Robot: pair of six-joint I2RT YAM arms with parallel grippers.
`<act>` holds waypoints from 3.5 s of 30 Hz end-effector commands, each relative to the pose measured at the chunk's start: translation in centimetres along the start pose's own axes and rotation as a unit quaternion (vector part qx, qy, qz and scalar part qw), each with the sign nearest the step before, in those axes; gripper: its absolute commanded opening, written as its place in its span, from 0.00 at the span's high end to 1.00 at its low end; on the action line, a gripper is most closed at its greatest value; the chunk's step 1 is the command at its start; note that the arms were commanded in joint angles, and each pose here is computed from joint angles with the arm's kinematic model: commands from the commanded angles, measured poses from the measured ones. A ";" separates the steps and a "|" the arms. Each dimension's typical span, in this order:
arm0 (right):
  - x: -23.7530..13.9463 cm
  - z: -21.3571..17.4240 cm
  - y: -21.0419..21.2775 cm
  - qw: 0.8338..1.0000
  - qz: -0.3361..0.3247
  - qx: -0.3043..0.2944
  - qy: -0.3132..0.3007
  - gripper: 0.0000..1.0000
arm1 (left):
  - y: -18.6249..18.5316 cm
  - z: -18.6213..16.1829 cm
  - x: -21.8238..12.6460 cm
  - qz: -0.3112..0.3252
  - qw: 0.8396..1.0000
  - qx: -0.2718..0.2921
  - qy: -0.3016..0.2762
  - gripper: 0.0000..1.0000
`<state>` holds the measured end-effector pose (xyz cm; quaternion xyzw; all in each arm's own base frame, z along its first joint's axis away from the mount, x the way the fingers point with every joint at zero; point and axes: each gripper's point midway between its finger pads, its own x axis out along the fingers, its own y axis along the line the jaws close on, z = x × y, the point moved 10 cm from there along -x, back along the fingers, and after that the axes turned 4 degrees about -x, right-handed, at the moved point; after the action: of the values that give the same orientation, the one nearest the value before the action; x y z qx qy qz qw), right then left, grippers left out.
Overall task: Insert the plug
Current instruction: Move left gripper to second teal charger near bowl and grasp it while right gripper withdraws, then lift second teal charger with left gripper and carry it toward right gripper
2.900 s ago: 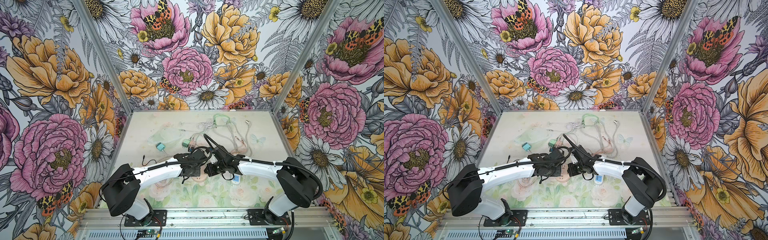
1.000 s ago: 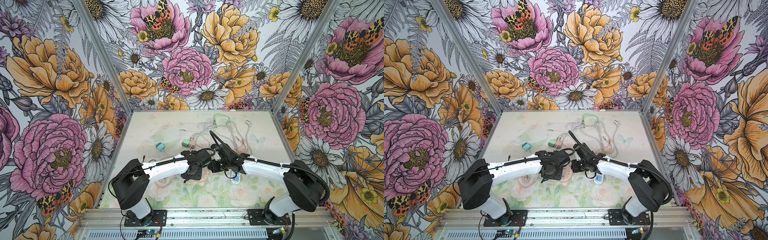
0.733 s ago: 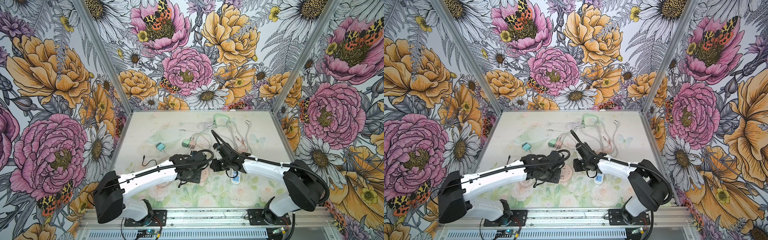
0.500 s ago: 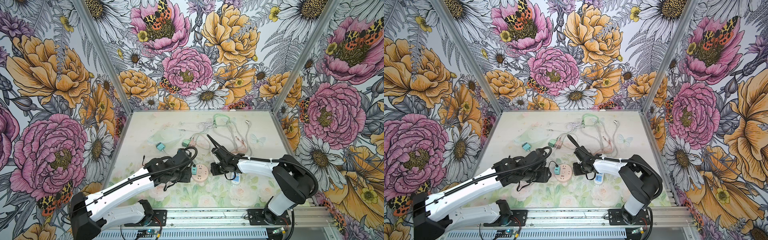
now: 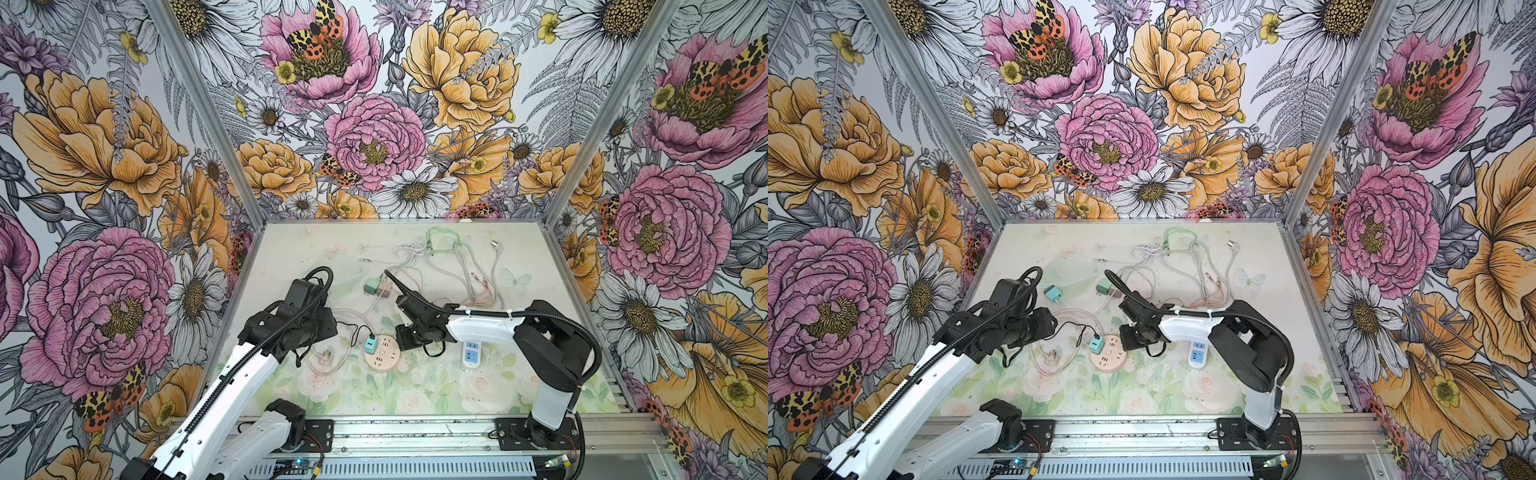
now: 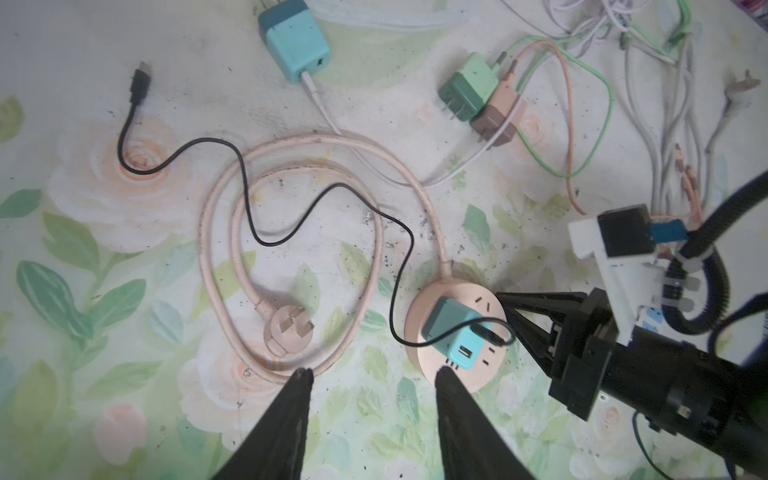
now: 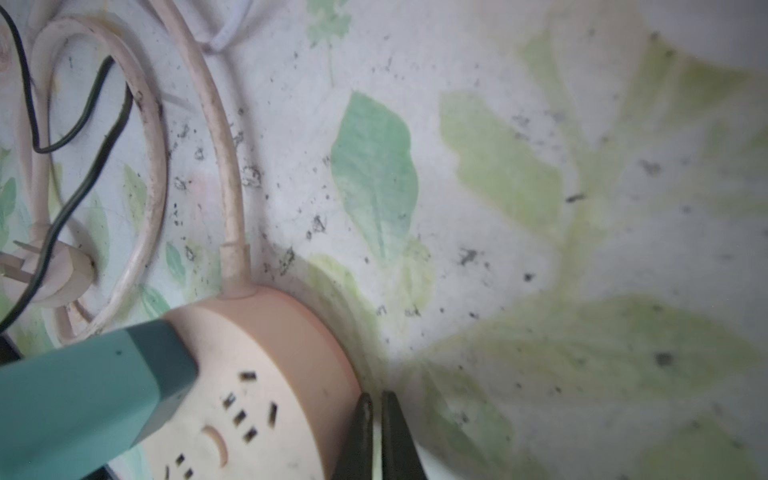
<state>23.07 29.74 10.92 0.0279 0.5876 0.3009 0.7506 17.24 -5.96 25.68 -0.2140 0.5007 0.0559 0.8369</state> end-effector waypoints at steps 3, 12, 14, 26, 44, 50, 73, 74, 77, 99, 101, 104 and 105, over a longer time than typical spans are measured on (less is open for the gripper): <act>1.4 2.5 1.6 1.000 0.021 0.001 -0.011 0.90 | 1.1 2.8 1.7 0.076 0.997 -0.009 -0.014 0.47; -1.1 3.8 0.5 0.998 0.003 0.016 -0.054 0.87 | -0.5 8.3 6.7 0.094 0.996 -0.006 -0.002 0.45; -3.1 3.7 -0.8 0.997 -0.012 0.027 -0.075 0.80 | -0.6 9.5 8.0 0.107 0.994 -0.010 0.000 0.44; -13.6 2.8 -4.7 0.979 -0.068 0.014 -0.192 0.46 | -1.1 14.9 16.0 0.135 0.990 -0.043 0.017 0.42; -13.5 3.7 -5.0 0.978 -0.083 -0.016 -0.190 0.32 | 0.8 14.5 21.8 0.183 0.978 -0.076 0.066 0.41; -13.1 3.8 -5.0 0.979 -0.084 -0.022 -0.187 0.31 | 0.9 14.3 22.3 0.181 0.977 -0.086 0.072 0.49; -17.1 2.2 -5.3 0.953 -0.146 -0.062 -0.258 0.30 | -8.3 15.3 6.6 -0.025 0.997 -0.012 -0.073 0.68; -17.4 2.1 -5.3 0.952 -0.146 -0.062 -0.262 0.30 | -8.7 15.2 6.3 -0.033 0.997 -0.011 -0.071 0.68; -18.0 1.8 -5.0 0.950 -0.131 -0.073 -0.273 0.30 | -9.6 14.3 5.4 -0.049 0.996 -0.008 -0.073 0.69; -15.7 -1.0 1.4 0.809 -0.094 -0.326 -0.480 0.22 | -10.9 4.8 1.5 -0.165 0.982 -0.096 -0.006 0.69; -15.2 -0.9 1.9 0.808 -0.086 -0.336 -0.476 0.21 | -11.0 4.1 1.2 -0.175 0.980 -0.096 -0.006 0.69; -14.7 -1.0 2.7 0.822 -0.021 -0.327 -0.465 0.21 | -11.4 3.3 0.7 -0.193 0.977 -0.084 -0.019 0.69; -14.7 -1.0 3.0 0.824 0.004 -0.316 -0.470 0.21 | -11.5 3.1 0.6 -0.196 0.977 -0.081 -0.022 0.69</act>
<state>19.20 23.95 23.41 -0.1208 0.0611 0.3924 0.9098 23.86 -14.64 29.17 -0.3571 0.4529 -0.0487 0.8155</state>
